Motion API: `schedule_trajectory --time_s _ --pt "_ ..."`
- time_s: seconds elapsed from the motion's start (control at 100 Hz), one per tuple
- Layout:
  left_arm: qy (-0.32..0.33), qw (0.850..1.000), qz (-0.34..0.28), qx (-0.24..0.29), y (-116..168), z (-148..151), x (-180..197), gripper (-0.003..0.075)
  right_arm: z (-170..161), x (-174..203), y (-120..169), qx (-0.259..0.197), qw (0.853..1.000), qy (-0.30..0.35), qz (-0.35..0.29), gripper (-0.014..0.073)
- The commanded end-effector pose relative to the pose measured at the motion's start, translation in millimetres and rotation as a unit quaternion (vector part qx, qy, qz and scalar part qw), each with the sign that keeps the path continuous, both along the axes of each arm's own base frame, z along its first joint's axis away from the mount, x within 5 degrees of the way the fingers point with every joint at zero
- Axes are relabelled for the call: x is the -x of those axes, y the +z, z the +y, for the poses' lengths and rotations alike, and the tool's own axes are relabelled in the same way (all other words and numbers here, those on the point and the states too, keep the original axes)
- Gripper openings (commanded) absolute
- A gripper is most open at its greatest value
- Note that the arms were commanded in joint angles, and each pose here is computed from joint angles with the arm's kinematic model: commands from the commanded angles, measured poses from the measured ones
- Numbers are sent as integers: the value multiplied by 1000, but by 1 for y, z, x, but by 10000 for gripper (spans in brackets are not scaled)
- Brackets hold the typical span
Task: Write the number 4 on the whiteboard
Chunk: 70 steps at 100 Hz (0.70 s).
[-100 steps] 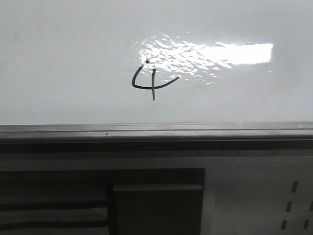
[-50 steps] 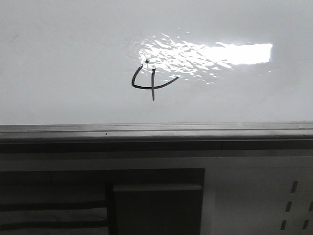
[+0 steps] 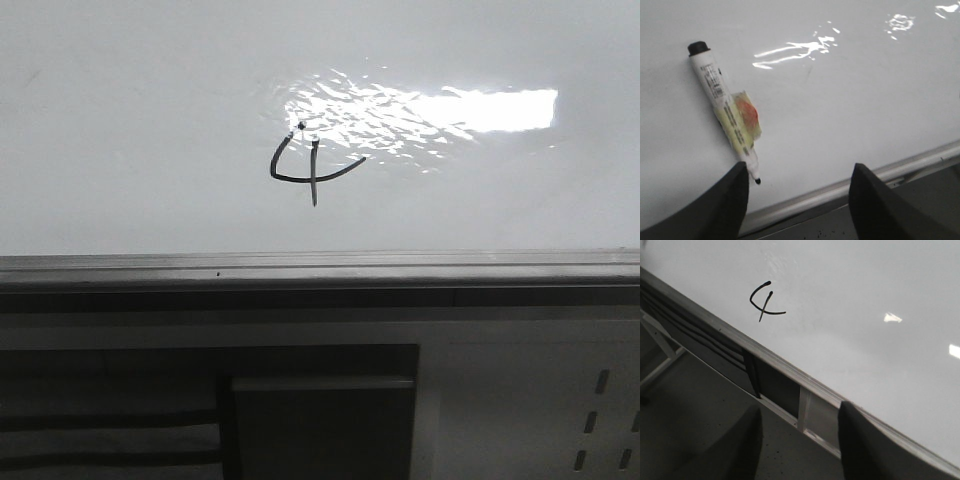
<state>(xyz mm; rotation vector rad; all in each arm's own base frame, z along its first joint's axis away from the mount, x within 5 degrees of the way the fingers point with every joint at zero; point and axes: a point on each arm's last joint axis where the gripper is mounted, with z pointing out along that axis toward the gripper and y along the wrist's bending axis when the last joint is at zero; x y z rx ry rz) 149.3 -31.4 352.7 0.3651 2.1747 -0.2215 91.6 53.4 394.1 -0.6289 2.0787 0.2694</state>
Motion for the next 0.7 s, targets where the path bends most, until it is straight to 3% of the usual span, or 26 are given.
schedule_trajectory --time_s 0.0,0.11,0.29,0.36,0.44,0.54,0.69 --pt "0 999 -37 6 12 1 24 408 -5 -2 7 -34 998 -45 -30 243" --pt "13 997 -73 12 -5 4 48 407 -10 -4 -7 -23 996 -57 -67 168" --pt "62 980 -184 42 -38 12 64 360 -9 0 -36 -60 988 -40 -133 90" --pt "81 971 -217 67 -47 14 67 286 -9 2 -44 -73 985 -34 -155 25" --pt "98 962 -238 93 -53 15 67 146 -8 2 -50 -83 981 -30 -173 -69" --pt "107 959 -245 96 -56 17 65 -22 -7 1 -56 -86 980 -27 -178 -71" --pt "107 959 -244 99 -56 17 65 -20 -7 0 -65 -72 985 -29 -153 -72"
